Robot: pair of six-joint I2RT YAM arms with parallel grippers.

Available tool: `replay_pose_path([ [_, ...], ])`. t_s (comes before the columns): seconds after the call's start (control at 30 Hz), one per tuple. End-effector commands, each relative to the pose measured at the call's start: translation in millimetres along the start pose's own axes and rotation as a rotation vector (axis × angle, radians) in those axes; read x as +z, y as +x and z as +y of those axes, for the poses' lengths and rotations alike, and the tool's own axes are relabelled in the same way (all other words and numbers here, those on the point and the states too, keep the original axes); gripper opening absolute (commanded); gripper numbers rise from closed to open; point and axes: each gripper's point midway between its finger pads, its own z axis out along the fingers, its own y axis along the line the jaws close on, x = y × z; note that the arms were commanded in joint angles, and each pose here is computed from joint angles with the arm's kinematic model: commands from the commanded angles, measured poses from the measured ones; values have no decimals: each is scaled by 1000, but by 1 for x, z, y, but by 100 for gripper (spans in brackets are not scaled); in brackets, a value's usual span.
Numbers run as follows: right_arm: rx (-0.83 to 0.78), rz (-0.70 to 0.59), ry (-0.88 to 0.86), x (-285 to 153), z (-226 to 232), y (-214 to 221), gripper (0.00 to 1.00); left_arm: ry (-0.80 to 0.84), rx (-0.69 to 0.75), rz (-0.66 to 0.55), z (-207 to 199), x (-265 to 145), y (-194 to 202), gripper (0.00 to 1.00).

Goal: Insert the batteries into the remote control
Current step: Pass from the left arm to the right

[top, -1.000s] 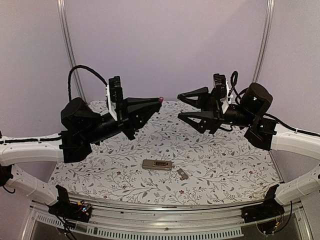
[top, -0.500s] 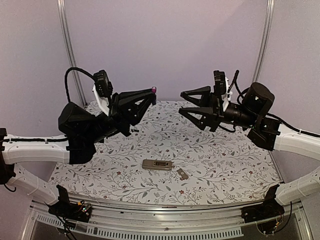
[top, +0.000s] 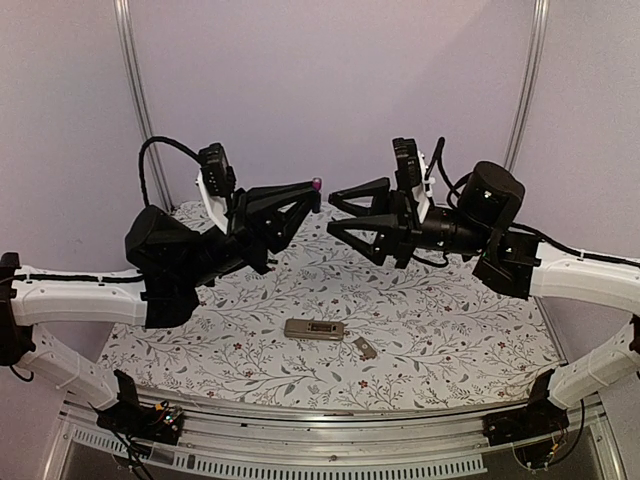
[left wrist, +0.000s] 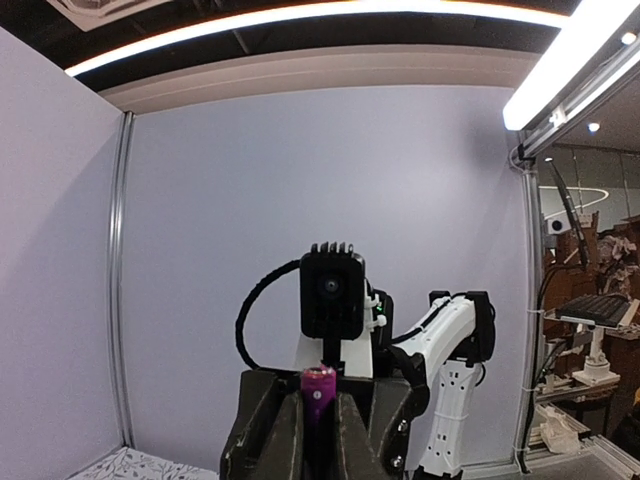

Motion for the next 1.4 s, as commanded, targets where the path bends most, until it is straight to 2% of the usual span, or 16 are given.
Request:
replay_pose_path([
  [0.0,-25,-42,-40,8,7,-15,53,-6,25,-5,3,4,0,0],
  [0.13,-17,-34,-41,12,5,-11,49,-6,27,8,5,4,6,0],
  [0.3,-19,-10,-33,10,4,-5,49,-24,61,70,9,8,17,0],
  [0.47,-110,65,63,-14,2,-7,57,-93,181,256,24,8,42,0],
  [0.67,-103,200,206,-43,-20,17,60,-190,294,497,48,-8,80,0],
  [0.8,-10,315,250,-70,-43,60,62,-276,321,647,65,-32,107,0],
  [0.87,37,385,255,-82,-53,95,66,-307,328,688,69,-44,115,0],
  [1.0,52,529,210,-90,-56,169,79,-370,313,708,79,-64,116,0],
  [1.17,26,657,126,-84,-65,237,89,-452,238,715,100,-88,115,0],
  [1.37,41,799,64,-77,-80,316,90,-504,209,757,118,-108,120,0],
])
